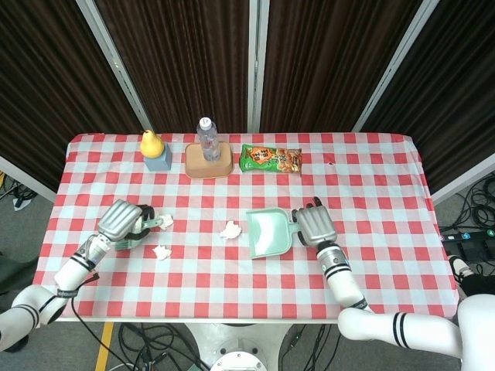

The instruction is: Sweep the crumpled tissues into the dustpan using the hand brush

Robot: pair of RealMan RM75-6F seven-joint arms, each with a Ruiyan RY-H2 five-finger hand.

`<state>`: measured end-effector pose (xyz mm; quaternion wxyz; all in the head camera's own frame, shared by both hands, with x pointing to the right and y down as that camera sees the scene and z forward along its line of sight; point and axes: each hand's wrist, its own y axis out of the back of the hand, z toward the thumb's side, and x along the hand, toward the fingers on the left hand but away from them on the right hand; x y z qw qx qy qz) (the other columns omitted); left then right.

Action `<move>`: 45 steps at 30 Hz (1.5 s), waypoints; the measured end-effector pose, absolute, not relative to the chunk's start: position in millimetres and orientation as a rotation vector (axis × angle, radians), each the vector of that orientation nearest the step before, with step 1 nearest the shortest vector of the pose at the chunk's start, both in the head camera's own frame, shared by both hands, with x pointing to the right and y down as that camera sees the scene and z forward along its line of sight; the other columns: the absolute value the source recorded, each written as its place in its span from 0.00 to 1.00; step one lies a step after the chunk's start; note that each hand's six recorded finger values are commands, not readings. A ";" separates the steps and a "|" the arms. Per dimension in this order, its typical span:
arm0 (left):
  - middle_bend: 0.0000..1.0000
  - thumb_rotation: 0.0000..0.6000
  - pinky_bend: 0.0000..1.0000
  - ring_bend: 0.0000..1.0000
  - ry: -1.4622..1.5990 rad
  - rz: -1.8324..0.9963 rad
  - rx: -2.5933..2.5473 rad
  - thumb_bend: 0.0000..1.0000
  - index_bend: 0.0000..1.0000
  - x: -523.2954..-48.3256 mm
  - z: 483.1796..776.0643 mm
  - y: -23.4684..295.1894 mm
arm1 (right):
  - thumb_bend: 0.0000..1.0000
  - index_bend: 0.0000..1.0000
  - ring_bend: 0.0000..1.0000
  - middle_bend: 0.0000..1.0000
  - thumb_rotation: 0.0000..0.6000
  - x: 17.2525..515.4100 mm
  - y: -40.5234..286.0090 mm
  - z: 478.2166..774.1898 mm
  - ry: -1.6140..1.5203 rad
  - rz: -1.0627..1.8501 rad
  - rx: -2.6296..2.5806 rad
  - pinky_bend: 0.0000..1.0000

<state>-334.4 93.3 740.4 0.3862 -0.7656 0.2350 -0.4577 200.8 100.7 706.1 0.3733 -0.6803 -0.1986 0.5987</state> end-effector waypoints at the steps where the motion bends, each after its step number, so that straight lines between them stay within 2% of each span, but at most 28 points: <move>1: 0.54 1.00 0.88 0.68 0.602 -1.151 -1.965 0.41 0.50 -328.3 741.4 91.5 | 0.41 0.60 0.30 0.52 1.00 198.8 101.6 707.6 -0.503 1.531 -1.743 0.14; 13: 0.54 1.00 0.88 0.68 0.552 -1.021 -2.060 0.41 0.50 -263.6 749.2 79.0 | 0.41 0.60 0.30 0.53 1.00 169.6 108.0 725.7 -0.474 1.506 -1.755 0.14; 33: 0.54 1.00 0.88 0.67 0.556 -0.814 -2.269 0.41 0.50 -183.4 726.7 89.1 | 0.42 0.60 0.30 0.53 1.00 132.3 104.2 739.5 -0.510 1.495 -1.823 0.14; 37: 0.54 1.00 0.88 0.67 0.597 -0.786 -2.267 0.41 0.50 -190.5 712.0 84.6 | 0.42 0.60 0.30 0.53 1.00 129.4 104.1 740.8 -0.500 1.480 -1.827 0.14; 45: 0.54 1.00 0.88 0.67 0.754 -0.934 -2.162 0.42 0.50 -258.4 696.4 84.2 | 0.42 0.60 0.30 0.53 1.00 129.2 102.6 741.6 -0.476 1.455 -1.827 0.14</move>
